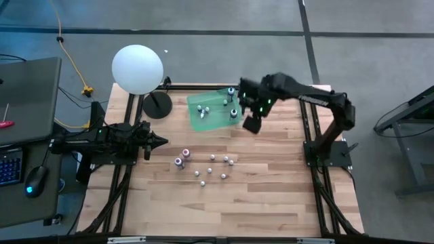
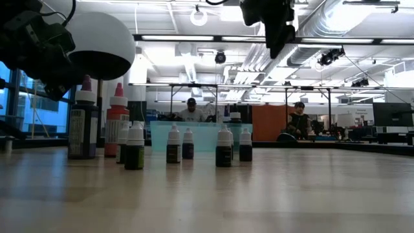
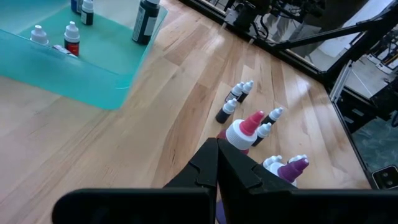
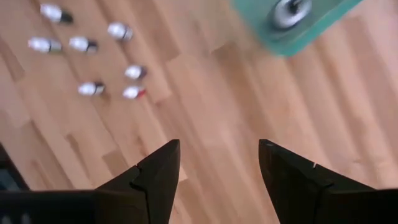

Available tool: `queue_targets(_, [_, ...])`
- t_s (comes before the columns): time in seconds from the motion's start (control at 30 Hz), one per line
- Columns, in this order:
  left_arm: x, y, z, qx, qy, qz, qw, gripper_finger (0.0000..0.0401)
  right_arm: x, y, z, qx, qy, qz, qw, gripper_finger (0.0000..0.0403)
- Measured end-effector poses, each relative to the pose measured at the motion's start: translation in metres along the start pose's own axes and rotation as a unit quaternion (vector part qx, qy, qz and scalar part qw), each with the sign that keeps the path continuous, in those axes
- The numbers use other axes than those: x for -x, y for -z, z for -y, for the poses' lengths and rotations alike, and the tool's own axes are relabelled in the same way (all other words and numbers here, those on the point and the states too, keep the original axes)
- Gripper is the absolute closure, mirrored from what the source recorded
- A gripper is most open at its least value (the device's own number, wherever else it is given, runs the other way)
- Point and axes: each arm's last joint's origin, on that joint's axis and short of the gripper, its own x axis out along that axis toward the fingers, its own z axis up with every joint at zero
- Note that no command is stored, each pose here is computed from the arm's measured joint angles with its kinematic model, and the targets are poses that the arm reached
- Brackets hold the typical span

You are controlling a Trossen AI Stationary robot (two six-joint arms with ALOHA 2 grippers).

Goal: Pick & Place food coloring
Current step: Put the small red dye bottle in the green bin

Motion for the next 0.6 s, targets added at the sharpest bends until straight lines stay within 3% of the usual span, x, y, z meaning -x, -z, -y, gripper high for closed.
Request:
queue_targets(0.4, [0.000, 0.000, 0.000, 0.000, 0.000, 0.000, 1.000, 0.0401, -0.074, 0.030, -0.081, 0.148, -0.063, 0.000, 0.987, 0.0194])
queue_targets(0.6, [0.000, 0.000, 0.000, 0.000, 0.000, 0.000, 1.000, 0.0401, -0.107, 0.048, -0.103, 0.219, -0.049, 0.035, 0.974, 0.0194])
